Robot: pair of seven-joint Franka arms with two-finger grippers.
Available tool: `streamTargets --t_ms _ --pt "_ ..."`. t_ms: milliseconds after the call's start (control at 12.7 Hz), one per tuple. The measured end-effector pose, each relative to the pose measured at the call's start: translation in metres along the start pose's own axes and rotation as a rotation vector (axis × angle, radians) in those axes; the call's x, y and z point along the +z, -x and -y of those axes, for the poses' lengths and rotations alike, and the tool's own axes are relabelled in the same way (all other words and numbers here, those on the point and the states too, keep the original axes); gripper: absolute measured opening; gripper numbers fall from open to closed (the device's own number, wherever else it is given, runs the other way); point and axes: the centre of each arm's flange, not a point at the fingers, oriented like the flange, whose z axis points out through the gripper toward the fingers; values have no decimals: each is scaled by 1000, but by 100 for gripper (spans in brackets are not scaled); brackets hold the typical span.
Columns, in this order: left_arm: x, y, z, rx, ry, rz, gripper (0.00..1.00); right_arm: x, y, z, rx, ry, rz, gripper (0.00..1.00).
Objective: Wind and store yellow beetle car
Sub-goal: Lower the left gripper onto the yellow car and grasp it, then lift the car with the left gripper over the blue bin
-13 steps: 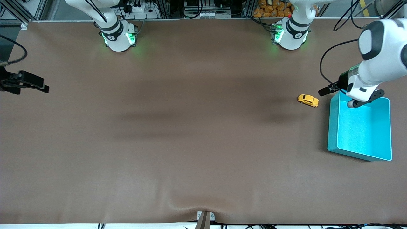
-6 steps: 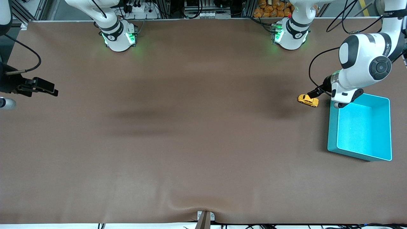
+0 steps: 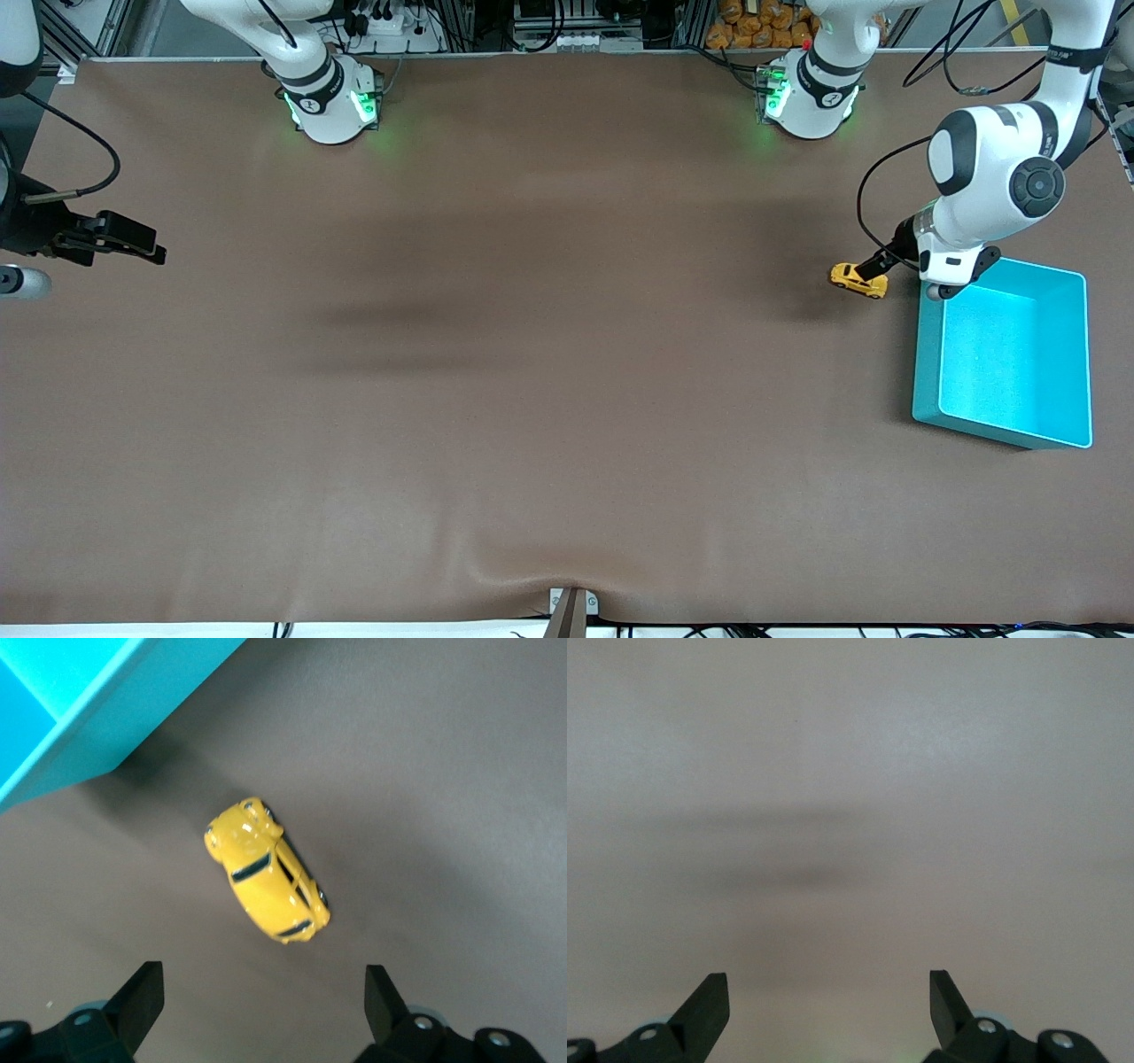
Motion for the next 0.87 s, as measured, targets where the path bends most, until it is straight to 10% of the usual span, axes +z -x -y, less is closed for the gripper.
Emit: streamTargets --t_ms 870 --pt "69 -18 7 -130 72 33 100 17 -9 22 -38 5 8 100"
